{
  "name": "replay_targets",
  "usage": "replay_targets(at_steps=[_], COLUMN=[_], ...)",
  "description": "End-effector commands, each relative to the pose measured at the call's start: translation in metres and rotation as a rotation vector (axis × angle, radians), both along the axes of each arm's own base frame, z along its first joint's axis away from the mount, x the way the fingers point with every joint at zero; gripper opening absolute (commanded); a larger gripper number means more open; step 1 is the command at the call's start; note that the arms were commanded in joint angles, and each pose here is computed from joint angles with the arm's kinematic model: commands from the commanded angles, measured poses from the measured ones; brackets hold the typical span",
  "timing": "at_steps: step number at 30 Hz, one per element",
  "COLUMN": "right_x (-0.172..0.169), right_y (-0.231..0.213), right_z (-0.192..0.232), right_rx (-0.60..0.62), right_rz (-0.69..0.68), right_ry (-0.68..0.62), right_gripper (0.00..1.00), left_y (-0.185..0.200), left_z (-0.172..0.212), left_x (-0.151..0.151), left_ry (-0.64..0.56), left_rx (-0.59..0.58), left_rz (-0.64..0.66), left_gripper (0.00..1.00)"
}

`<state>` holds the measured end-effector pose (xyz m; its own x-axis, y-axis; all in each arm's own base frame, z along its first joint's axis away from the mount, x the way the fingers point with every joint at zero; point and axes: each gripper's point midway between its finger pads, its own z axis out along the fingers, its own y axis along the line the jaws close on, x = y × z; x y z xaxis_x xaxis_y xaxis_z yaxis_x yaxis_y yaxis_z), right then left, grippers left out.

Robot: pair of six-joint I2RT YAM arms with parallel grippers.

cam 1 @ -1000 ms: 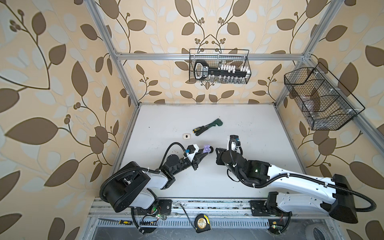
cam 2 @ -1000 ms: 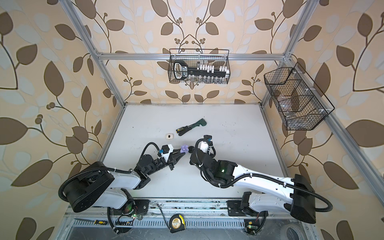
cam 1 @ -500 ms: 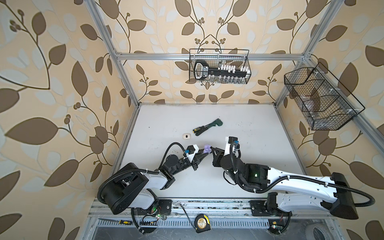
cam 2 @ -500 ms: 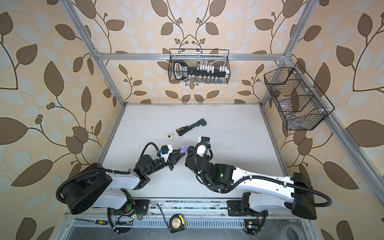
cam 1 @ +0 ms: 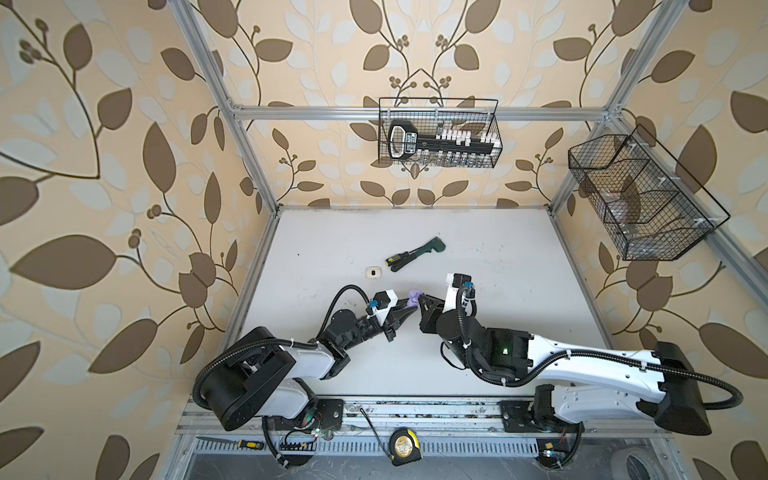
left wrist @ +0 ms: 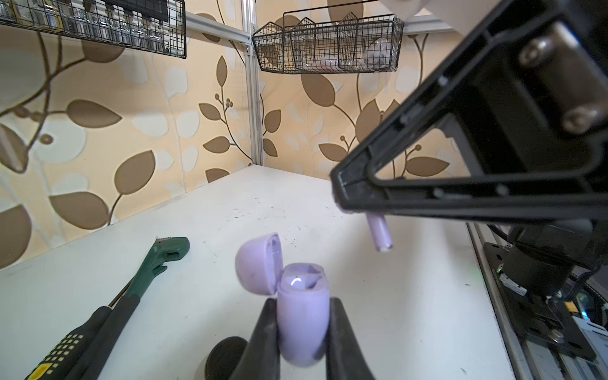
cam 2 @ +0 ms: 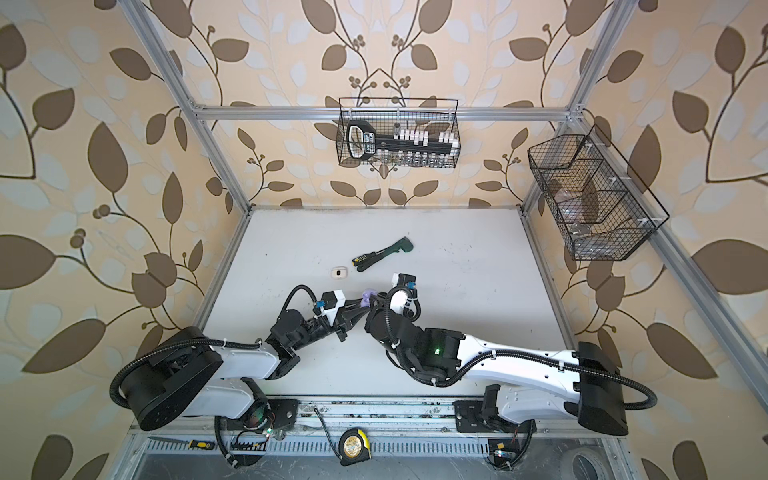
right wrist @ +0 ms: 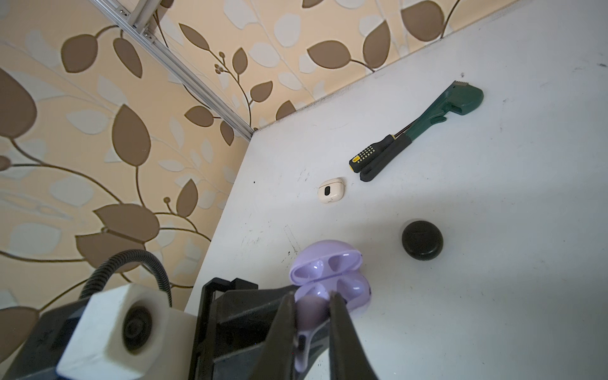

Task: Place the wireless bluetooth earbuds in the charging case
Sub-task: 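Lower the earbud with the right gripper into the open case slot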

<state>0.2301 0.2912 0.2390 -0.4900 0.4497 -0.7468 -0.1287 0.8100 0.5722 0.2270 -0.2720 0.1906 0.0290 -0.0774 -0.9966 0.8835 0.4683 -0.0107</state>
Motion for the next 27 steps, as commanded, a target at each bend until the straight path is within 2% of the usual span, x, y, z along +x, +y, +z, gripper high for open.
replay_targets(at_steps=[1, 27], right_x=[0.000, 0.015], right_y=[0.007, -0.003], right_z=[0.008, -0.015], right_rx=[0.045, -0.003], right_rz=[-0.005, -0.083], right_ry=[-0.008, 0.004], right_gripper=[0.15, 0.14], left_y=[-0.003, 0.000], left_z=[0.034, 0.042], left_x=[-0.009, -0.015], left_ry=[-0.115, -0.132], left_rx=[-0.070, -0.091], left_rz=[-0.038, -0.037], left_gripper=[0.00, 0.00])
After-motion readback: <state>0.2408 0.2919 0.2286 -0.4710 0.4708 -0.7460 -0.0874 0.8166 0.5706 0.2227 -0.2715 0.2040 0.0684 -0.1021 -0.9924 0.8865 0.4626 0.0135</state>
